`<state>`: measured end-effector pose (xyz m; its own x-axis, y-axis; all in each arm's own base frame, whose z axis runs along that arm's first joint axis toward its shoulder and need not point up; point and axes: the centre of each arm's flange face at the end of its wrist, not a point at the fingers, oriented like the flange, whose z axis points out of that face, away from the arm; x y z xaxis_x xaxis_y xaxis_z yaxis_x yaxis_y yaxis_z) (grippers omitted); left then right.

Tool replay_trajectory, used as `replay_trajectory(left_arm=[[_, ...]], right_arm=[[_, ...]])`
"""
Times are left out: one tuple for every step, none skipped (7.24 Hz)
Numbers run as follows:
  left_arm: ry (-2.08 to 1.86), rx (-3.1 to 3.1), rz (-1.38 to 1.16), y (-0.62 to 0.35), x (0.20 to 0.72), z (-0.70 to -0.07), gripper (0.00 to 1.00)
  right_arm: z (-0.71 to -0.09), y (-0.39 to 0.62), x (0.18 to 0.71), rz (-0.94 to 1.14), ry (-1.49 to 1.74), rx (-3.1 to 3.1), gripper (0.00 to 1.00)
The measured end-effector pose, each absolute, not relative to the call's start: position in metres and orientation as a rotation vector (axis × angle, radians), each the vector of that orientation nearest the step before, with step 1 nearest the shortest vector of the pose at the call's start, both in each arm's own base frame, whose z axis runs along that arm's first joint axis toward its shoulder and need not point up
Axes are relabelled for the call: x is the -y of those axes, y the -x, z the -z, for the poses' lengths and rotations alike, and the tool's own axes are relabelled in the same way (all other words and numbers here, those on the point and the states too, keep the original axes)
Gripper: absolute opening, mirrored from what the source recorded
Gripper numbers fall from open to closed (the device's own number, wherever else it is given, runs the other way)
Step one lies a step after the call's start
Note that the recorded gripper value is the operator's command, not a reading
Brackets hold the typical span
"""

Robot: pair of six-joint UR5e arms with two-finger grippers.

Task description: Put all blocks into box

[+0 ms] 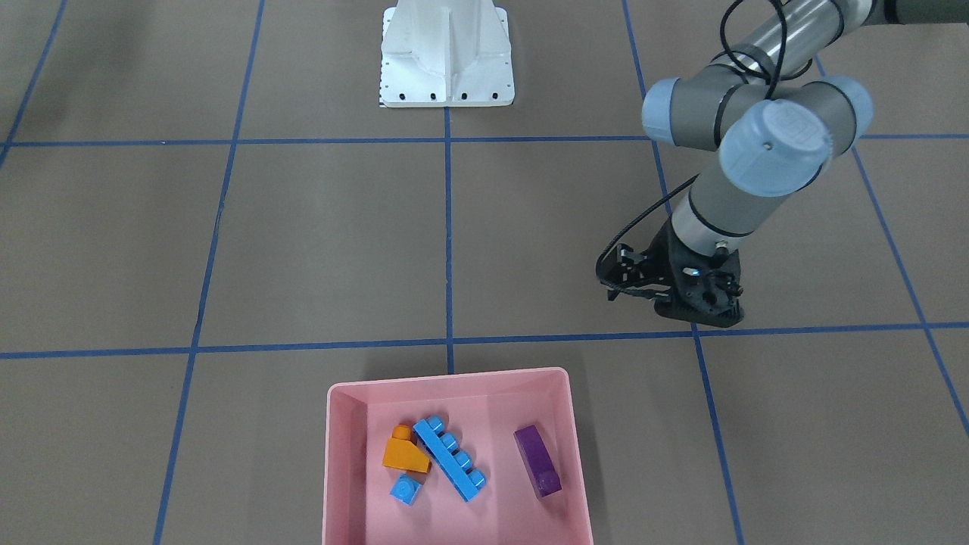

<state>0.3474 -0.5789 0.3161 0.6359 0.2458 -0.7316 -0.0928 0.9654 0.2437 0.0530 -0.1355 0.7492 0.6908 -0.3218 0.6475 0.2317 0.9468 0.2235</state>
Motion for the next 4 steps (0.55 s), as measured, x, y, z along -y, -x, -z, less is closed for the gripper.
replay_trajectory(left_arm=[[-0.201, -0.841, -0.244, -0.327, 0.559, -0.345, 1.0], [-0.207, -0.834, -0.264, -0.317, 0.549, -0.356, 1.0], [-0.211, -0.833, -0.271, -0.313, 0.544, -0.358, 1.0], [-0.212, -0.833, -0.273, -0.312, 0.543, -0.359, 1.0]], right_arm=[[-0.784, -0.056, 0.098, 0.327, -0.141, 0.743, 0.99], [-0.81, -0.059, 0.07, 0.342, -0.138, 0.738, 0.99], [-0.829, -0.061, 0.051, 0.35, -0.119, 0.736, 0.98], [-0.841, -0.062, 0.04, 0.354, -0.102, 0.736, 0.93]])
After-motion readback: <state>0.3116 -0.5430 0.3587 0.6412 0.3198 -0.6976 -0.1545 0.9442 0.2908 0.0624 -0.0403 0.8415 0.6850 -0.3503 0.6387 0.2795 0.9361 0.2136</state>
